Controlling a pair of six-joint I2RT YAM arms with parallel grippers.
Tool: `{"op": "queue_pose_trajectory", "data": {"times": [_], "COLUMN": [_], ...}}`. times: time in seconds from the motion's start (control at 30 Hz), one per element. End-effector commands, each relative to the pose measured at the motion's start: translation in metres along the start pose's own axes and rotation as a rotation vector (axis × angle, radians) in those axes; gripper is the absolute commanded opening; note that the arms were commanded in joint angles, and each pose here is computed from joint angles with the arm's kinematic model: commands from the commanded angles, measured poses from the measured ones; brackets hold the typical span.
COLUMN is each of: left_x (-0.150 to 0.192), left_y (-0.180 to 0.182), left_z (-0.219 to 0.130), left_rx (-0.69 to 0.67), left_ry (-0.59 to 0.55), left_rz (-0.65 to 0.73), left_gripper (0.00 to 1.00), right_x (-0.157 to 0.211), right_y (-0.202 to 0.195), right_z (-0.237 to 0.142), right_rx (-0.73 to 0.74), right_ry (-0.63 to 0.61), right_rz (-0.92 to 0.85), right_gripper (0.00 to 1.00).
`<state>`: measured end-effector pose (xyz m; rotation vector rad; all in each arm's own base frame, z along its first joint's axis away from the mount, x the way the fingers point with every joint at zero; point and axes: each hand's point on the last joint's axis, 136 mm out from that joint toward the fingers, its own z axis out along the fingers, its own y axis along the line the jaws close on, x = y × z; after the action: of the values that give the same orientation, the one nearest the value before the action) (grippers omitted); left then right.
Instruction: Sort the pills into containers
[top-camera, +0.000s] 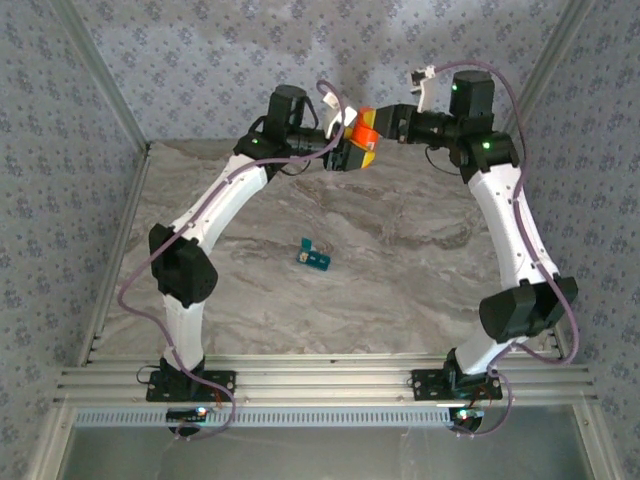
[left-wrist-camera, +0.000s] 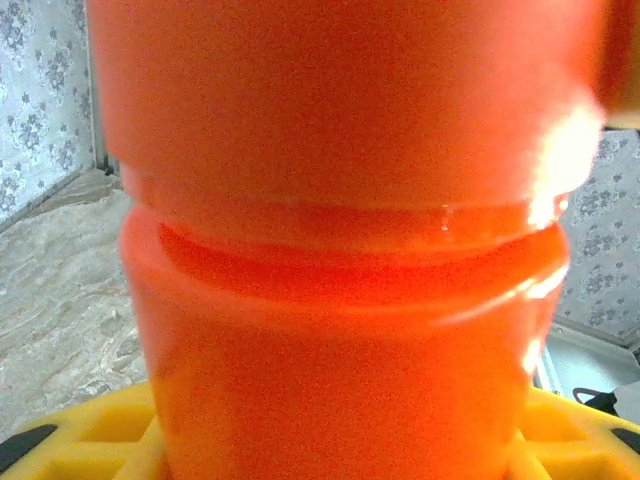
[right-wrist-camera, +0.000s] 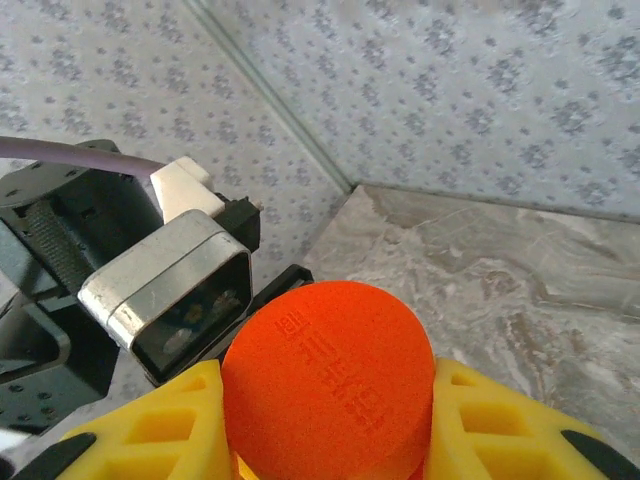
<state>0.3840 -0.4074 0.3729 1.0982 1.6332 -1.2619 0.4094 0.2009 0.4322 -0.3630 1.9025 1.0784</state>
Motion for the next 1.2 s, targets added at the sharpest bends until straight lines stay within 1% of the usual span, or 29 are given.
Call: {"op": "queue_pose_trajectory", "data": {"times": [0.0, 0.2, 0.43, 0.67, 1.0, 1.07, 1.17], "left_x": [-0.052, -0.057, -0.052, -0.045, -0.038, -0.038, -0.037], "left_y": [-0.018, -0.019, -0.017, -0.016, -0.015, -0.015, -0.015], "left_z": [-0.012, -0.013, -0.011, -0.009, -0.010, -0.010, -0.011], "left_rx": [-0.019, -0.034, -0.032, -0.025, -0.022, -0.021, -0.018], "left_ry": [-0.131, -0.143, -0.130, -0.108, -0.086, -0.085, -0.081], "left_rz": [0.132, 0.145, 0.140, 0.138, 0.132, 0.132, 0.130], "left_gripper": [0.00, 0.00, 0.00, 0.00, 0.00, 0.00, 0.00], "right_x": [0.015, 0.024, 0.016, 0.006, -0.009, -0.011, -0.013], "right_y": [-0.002, -0.001, 0.005, 0.013, 0.015, 0.017, 0.020], "right_z": [0.003, 0.008, 0.009, 0.006, -0.008, -0.011, -0.016], "right_rx": [0.082, 0.118, 0.094, 0.035, -0.018, -0.028, -0.044], "right_ry": [-0.019, -0.017, -0.017, 0.011, 0.004, 0.004, 0.008], "right_rz": [0.041, 0.052, 0.056, 0.071, 0.072, 0.070, 0.058], "right_gripper": [0.34, 0.33, 0.36, 0.43, 0.55, 0.59, 0.67]}}
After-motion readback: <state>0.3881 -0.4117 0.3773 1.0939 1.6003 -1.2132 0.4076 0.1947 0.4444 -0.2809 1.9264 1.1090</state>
